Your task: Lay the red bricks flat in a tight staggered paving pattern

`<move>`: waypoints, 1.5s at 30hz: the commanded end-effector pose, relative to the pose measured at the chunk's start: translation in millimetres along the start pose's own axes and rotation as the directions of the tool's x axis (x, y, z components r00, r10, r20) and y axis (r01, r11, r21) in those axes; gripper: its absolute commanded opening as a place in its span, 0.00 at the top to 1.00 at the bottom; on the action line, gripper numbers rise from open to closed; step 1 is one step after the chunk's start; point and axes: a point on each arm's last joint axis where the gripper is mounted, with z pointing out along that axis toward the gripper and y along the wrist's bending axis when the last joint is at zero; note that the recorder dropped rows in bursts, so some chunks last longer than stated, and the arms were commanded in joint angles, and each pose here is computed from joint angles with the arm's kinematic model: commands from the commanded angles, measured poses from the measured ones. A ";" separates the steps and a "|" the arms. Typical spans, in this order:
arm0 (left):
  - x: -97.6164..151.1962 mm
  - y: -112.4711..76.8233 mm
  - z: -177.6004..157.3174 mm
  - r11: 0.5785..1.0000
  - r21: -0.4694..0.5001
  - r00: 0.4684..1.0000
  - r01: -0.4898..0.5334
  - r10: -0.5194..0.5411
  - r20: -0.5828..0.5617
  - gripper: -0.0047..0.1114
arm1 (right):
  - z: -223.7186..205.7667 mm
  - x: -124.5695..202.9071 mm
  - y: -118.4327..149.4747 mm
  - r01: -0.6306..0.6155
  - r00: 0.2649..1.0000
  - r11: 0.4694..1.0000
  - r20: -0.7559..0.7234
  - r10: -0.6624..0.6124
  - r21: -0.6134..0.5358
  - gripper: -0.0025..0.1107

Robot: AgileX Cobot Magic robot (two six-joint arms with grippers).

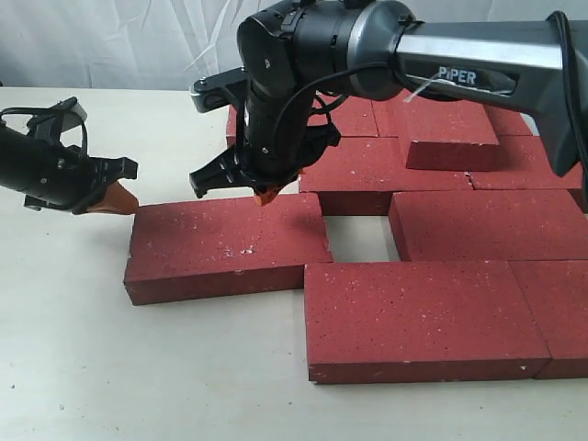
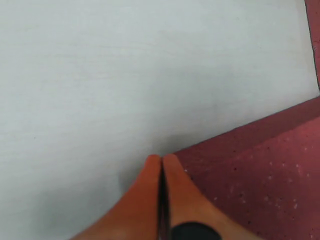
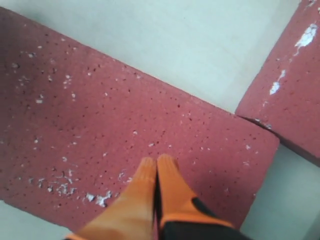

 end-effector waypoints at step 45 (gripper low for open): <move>3.9 -54.5 11.4 0.942 -0.272 0.976 -0.195 0.159 -0.150 0.96 | -46.6 89.5 -153.4 -0.349 0.937 0.934 0.005 0.350 0.077 0.99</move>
